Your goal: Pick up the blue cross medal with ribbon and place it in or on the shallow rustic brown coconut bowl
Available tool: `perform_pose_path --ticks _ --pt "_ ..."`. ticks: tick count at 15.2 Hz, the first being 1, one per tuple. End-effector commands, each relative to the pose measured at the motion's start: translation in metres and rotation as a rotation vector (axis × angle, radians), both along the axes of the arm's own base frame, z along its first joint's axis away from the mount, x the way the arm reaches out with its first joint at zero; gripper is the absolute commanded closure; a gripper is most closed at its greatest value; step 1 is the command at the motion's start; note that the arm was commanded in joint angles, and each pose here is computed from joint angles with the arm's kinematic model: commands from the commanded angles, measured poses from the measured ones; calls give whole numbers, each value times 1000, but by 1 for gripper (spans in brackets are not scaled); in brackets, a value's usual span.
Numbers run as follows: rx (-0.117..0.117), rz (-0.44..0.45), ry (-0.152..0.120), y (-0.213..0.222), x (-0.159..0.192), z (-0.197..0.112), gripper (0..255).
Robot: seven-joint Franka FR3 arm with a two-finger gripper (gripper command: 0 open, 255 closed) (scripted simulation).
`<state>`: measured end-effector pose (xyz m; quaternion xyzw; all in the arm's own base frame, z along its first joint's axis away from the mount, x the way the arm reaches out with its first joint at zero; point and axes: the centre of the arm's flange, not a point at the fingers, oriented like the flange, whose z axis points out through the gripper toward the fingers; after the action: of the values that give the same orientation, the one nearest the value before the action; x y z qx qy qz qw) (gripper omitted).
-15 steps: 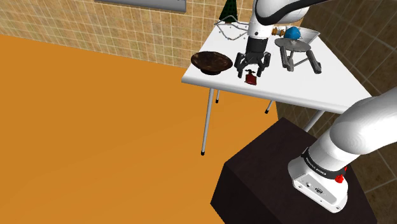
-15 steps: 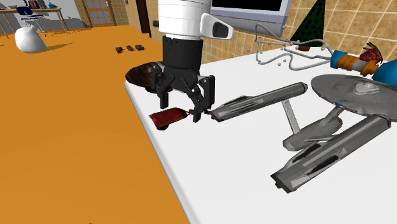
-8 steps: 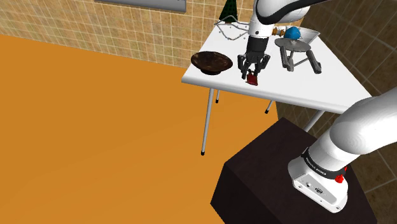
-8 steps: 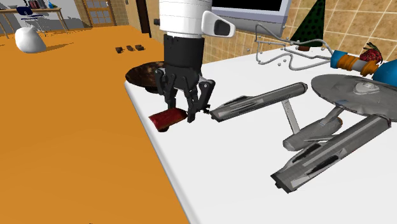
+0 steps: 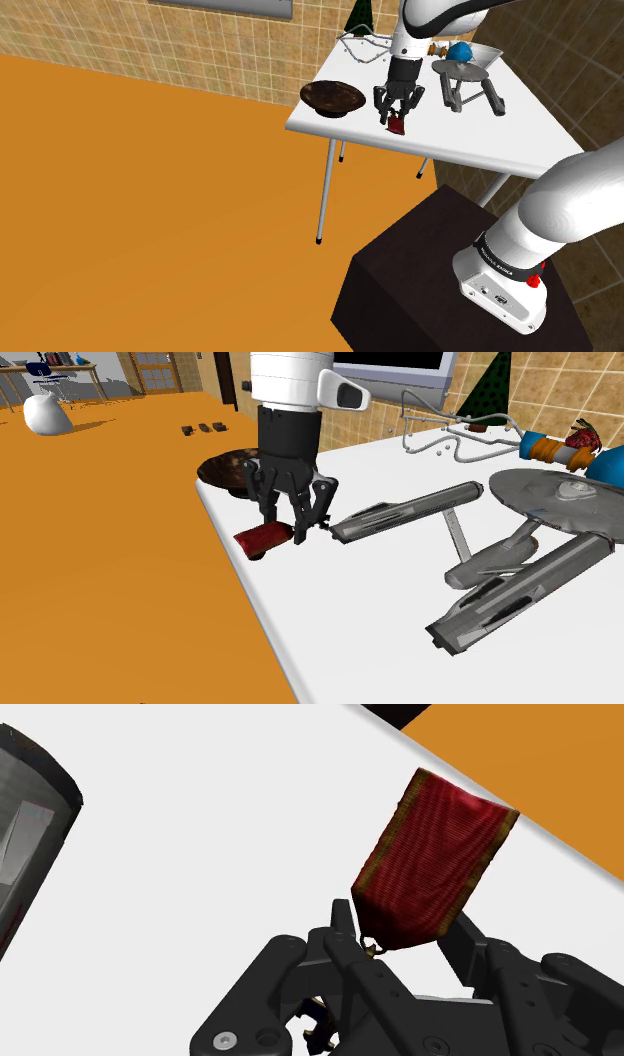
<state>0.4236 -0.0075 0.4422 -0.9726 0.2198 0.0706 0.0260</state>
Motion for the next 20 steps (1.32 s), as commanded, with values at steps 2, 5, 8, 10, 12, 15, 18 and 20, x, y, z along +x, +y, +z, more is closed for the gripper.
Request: perform_pose_path --ticks 2,5,8,10,12,15,18,20 --pt "3 4 11 3 0 6 255" --pt "3 4 11 3 0 22 255" --pt "3 4 11 3 0 38 255" --pt "3 4 11 3 0 48 255" --pt "3 4 11 3 0 59 255" --pt "3 4 11 3 0 75 255" --pt "3 4 11 3 0 91 255" --pt "3 4 11 3 0 101 255"
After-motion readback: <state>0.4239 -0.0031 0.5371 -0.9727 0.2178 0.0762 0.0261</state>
